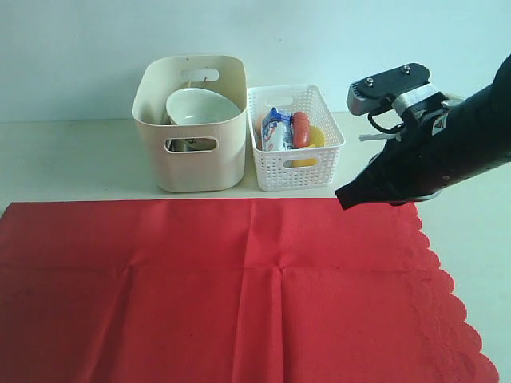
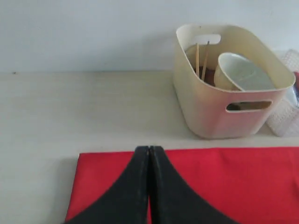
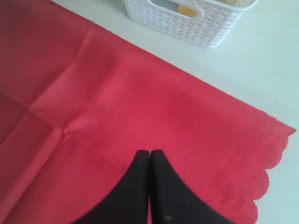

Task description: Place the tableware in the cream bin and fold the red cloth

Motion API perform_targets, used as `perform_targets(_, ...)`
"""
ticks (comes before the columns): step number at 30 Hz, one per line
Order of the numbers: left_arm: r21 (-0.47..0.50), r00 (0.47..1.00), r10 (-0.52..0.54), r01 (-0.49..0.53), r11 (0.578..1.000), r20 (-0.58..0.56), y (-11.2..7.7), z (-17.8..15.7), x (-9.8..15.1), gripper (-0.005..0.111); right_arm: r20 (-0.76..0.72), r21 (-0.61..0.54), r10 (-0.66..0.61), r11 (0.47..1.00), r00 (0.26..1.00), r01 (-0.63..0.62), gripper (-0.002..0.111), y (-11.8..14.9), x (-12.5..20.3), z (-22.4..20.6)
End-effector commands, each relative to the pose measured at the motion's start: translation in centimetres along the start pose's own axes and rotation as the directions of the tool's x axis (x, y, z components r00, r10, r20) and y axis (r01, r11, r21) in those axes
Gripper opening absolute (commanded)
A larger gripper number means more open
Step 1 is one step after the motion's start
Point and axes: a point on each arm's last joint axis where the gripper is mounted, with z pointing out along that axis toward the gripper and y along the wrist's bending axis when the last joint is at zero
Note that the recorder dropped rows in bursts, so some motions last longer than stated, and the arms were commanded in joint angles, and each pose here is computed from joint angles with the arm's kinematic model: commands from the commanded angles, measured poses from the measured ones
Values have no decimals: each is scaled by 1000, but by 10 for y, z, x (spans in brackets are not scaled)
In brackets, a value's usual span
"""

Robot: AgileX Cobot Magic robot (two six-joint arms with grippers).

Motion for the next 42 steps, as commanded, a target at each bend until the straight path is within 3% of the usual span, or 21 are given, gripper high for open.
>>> perform_targets(1, -5, 977, 2, -3, 1000, -212, 0, 27, 1, 0, -10, -5, 12, 1000, 1000, -12, 0, -1, -1, -1)
perform_targets(5, -21, 895, -9, 0, 1000, -447, 5, 63, 10, 0, 6, 0, -33, 999, 999, 33, 0, -2, -2, -1)
perform_targets(9, -108, 796, -100, 43, 993, -597, 28, 90, 20, 0, 20, 4, -37, 999, 999, 37, 0, -2, -3, -1)
perform_targets(15, -231, 679, -258, 133, 964, -687, 63, 113, 39, 0, 2, -1, 5, 1000, 1000, -5, 0, -2, -2, 0)
perform_targets(19, -299, 605, -342, 175, 938, -719, 85, 122, 44, 0, -96, -22, 11, 1000, 995, -13, 0, 0, 7, 6)
perform_targets(22, -329, 561, -403, 234, 915, -724, 102, 126, 46, 15, -152, -12, -30, 1000, 988, 28, 0, -2, 12, 12)
perform_targets(23, -313, 551, -420, 283, 907, -721, 107, 129, 48, 30, -171, -13, -35, 999, 985, 33, 0, -3, 14, 15)
perform_targets(24, -299, 540, -423, 306, 904, -727, 109, 131, 50, 36, -179, -12, -36, 999, 983, 35, 0, -3, 15, 16)
perform_targets(25, -249, 519, -416, 361, 899, -747, 112, 133, 51, 52, -196, -12, -42, 999, 980, 40, 0, -3, 17, 18)
perform_targets(27, -186, 493, -410, 441, 878, -767, 116, 136, 53, 68, -216, -11, -49, 999, 975, 47, 0, -4, 21, 22)
perform_targets(31, -160, 443, -436, 534, 830, -783, 130, 143, 63, 71, -230, 9, -38, 999, 972, 41, 0, -9, 25, 24)
perform_targets(35, -171, 394, -440, 558, 812, -807, 142, 157, 77, 71, -213, 43, 21, 999, 977, -12, 0, -22, 25, 27)
perform_targets(42, -84, 435, -364, 541, 837, -824, 146, 168, 80, 71, -206, 53, 46, 998, 978, -35, 0, -28, 25, 27)
